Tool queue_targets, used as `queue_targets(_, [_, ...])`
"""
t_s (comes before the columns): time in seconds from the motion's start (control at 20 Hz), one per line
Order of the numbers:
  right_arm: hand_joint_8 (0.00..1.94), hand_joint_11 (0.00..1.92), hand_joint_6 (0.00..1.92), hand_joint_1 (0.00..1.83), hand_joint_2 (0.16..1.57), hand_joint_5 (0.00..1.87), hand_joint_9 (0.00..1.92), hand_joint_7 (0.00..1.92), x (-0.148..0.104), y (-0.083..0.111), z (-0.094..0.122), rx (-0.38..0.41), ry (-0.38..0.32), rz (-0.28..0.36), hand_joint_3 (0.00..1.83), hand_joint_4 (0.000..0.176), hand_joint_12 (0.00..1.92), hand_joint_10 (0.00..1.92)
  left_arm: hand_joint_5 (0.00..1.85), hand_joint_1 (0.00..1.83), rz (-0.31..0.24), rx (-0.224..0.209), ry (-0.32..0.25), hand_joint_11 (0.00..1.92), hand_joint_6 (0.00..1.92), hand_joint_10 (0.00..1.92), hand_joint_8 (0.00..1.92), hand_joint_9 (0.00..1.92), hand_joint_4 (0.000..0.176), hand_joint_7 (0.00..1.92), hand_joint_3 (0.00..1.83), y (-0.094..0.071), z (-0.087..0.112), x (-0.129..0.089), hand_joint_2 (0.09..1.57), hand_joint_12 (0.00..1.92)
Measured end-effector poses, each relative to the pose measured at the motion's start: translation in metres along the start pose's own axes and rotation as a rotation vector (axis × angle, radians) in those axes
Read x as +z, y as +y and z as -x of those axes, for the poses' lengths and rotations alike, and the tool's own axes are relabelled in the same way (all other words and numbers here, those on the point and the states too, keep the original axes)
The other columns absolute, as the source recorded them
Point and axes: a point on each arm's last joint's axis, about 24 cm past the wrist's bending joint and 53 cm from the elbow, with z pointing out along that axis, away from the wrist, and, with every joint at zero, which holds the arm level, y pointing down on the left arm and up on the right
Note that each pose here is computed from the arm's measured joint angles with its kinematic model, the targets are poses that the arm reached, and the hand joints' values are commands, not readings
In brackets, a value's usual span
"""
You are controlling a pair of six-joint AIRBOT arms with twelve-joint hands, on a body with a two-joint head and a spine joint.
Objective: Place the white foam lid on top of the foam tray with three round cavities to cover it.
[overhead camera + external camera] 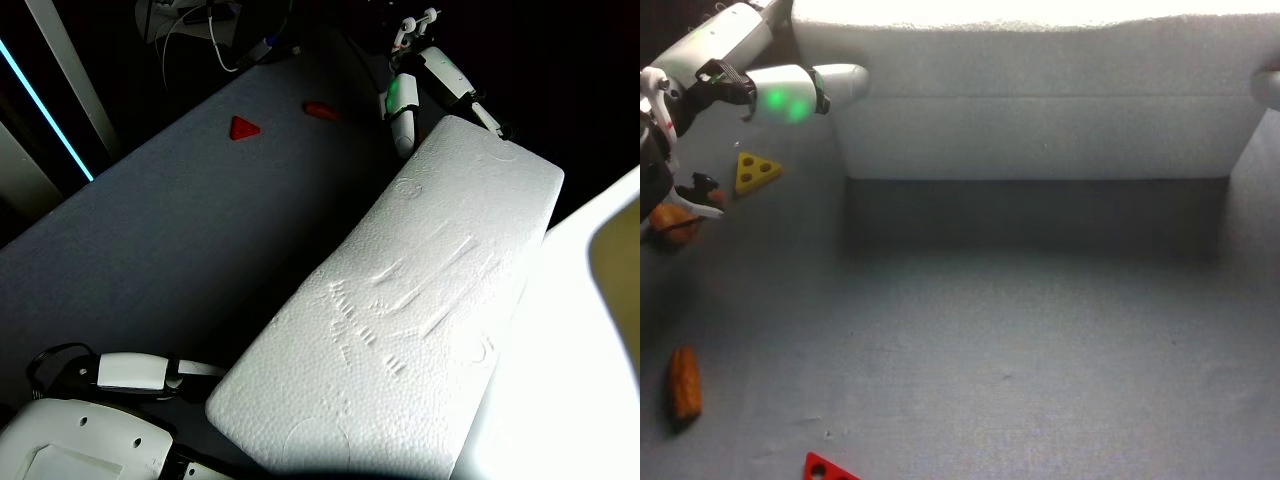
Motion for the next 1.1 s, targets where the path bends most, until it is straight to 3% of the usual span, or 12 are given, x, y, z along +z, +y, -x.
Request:
queue_targets(0.05, [0.0,0.01,0.0,0.57,1.22,0.0,0.0,0.0,0.001,-0.001,0.001,-0.003,-0.001,-0.001,0.01,0.0,0.31,0.0,0.0,0.41,0.004,0.001,0.0,0.0,0.0,0.0,0.0,0.0,0.023,0.0,0.0,0.002,0.0,0.001,1.05,0.49])
queue_targets(0.1, [0.01,0.0,0.0,0.6,1.22,0.0,0.06,0.03,0.003,-0.001,0.001,-0.001,-0.001,-0.003,0.0,0.0,0.87,0.04,0.0,0.39,0.005,-0.005,0.0,0.0,0.0,0.0,0.0,0.0,0.025,0.0,0.0,0.002,-0.001,0.001,1.03,0.44])
queue_targets(0.15, [0.0,0.0,0.0,0.55,1.24,0.0,0.02,0.01,0.003,-0.002,0.001,-0.001,-0.001,-0.005,0.0,0.0,0.98,0.02,0.0,0.39,0.005,-0.004,0.001,0.0,0.0,0.0,0.0,0.0,0.028,0.0,0.0,0.002,-0.001,0.001,1.02,0.42])
queue_targets(0.2, [0.0,0.0,0.0,0.51,1.25,0.0,0.0,0.0,0.003,-0.002,0.001,0.0,-0.001,-0.007,0.0,0.0,0.72,0.0,0.0,0.38,0.006,-0.004,0.001,0.0,0.0,0.0,0.0,0.0,0.036,0.0,0.0,0.002,-0.001,0.001,1.02,0.42])
queue_targets(0.25, [0.0,0.0,0.0,0.51,1.25,0.0,0.0,0.0,0.003,-0.002,0.001,0.001,-0.001,-0.007,0.0,0.0,0.72,0.0,0.0,0.38,0.006,-0.004,0.001,0.0,0.0,0.0,0.0,0.0,0.036,0.0,0.0,0.002,-0.001,0.001,1.02,0.42])
queue_targets(0.35, [0.0,0.0,0.0,0.49,1.25,0.0,0.0,0.0,0.003,-0.003,0.001,0.002,-0.001,-0.009,0.0,0.0,0.16,0.0,0.0,0.38,0.007,-0.004,0.001,0.0,0.0,0.0,0.0,0.0,0.035,0.0,0.0,0.003,-0.002,0.001,1.0,0.12])
queue_targets(0.4, [0.0,0.0,0.0,0.49,1.25,0.0,0.0,0.0,0.003,-0.003,0.001,0.003,0.0,-0.01,0.0,0.0,0.16,0.0,0.0,0.38,0.007,-0.005,0.001,0.0,0.0,0.0,0.0,0.0,0.035,0.0,0.0,0.004,-0.002,-0.001,1.0,0.12])
queue_targets(0.45, [0.01,0.0,0.05,0.57,1.33,0.35,0.15,0.22,0.003,-0.003,0.001,0.002,0.0,-0.01,0.0,0.0,0.35,0.04,0.0,0.36,0.004,-0.009,0.002,0.0,0.0,0.0,0.0,0.0,0.027,0.0,0.0,0.005,-0.004,-0.002,1.0,0.04])
queue_targets(0.5, [0.01,0.0,0.05,0.57,1.33,0.35,0.15,0.22,0.003,-0.003,0.001,0.005,0.0,-0.012,0.0,0.0,0.35,0.04,0.0,0.36,0.003,-0.008,0.002,0.0,0.0,0.0,0.0,0.0,0.027,0.0,0.0,0.005,-0.004,-0.004,1.0,0.04])
queue_targets(0.55, [0.0,0.0,0.0,0.57,1.22,0.02,0.03,0.03,0.003,-0.004,0.001,0.007,-0.004,-0.013,0.0,0.0,0.55,0.0,0.0,0.39,0.001,-0.002,0.004,0.0,0.0,0.0,0.0,0.0,0.03,0.0,0.0,0.005,-0.003,-0.006,1.01,0.02])
queue_targets(0.7, [0.0,0.0,0.0,0.54,1.19,0.0,0.0,0.0,0.001,-0.009,-0.001,0.011,-0.002,-0.023,0.0,0.0,0.01,0.0,0.0,0.39,-0.003,-0.004,0.006,0.01,0.0,0.0,0.0,0.0,0.039,0.0,0.01,0.005,-0.005,-0.007,1.02,0.03])
queue_targets(1.1, [0.0,0.0,0.0,0.58,1.17,0.0,0.0,0.0,-0.003,-0.018,-0.006,0.009,0.006,-0.043,0.0,0.0,0.0,0.0,0.0,0.36,0.013,0.001,-0.003,0.0,0.0,0.0,0.0,0.0,0.027,0.0,0.0,0.014,0.0,-0.01,1.03,0.52])
